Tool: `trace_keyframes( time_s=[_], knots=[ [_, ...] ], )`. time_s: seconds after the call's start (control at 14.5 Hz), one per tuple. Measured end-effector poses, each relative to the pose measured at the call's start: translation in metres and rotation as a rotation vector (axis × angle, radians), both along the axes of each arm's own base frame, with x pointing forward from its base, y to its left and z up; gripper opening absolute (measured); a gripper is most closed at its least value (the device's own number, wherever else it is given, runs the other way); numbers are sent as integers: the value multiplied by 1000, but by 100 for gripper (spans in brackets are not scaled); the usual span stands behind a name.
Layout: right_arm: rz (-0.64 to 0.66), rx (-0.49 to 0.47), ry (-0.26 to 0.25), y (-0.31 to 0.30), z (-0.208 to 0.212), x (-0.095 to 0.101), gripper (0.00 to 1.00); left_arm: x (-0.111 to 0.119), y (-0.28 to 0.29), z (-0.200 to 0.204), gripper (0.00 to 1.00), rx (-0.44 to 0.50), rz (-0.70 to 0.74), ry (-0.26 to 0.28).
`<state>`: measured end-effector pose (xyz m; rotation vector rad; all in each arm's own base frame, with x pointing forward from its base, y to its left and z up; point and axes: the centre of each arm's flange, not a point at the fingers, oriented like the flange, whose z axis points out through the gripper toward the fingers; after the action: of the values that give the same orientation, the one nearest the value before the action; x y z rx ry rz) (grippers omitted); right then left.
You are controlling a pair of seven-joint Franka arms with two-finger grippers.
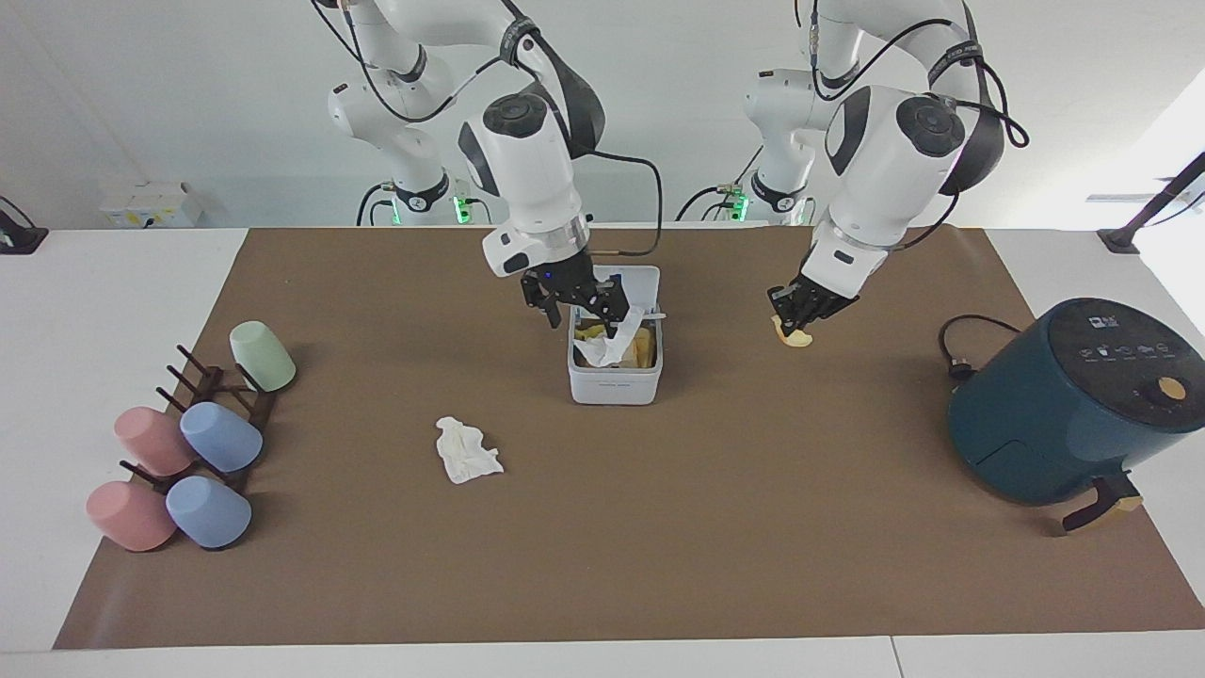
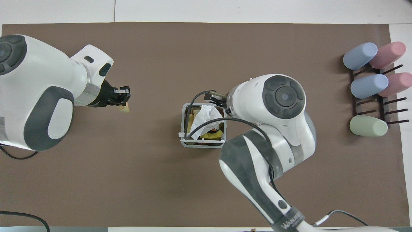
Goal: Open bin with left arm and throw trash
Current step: 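Carry bread to the bin with the left gripper while the right gripper withdraws, then drop bread in the bin with the left gripper while the right gripper grasps tissue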
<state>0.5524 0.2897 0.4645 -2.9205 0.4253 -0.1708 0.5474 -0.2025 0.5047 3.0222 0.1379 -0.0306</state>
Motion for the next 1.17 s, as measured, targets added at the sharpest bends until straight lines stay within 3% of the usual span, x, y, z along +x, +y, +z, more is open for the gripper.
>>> trace_keyframes(
  time_s=[0.14, 0.28, 0.48, 0.62, 0.89, 1.17],
  knots=[
    [197, -55, -45, -52, -8, 26, 100, -9, -33, 1, 9, -14, 30, -21],
    [313, -83, -120, -90, -17, 45, 100, -24, -79, -3, 9, -39, 67, -55],
    [434, -129, -242, -123, -49, 57, 100, -50, -151, -24, 9, -91, 117, -94],
    [491, -155, -283, -127, -84, 62, 100, -61, -190, -50, 9, -128, 137, -115],
    [518, -172, -282, -128, -135, 70, 100, -62, -208, -103, 9, -105, 138, -76],
    [544, -184, -265, -140, -149, 73, 100, -76, -215, -120, 9, -91, 116, -61]
  ],
)
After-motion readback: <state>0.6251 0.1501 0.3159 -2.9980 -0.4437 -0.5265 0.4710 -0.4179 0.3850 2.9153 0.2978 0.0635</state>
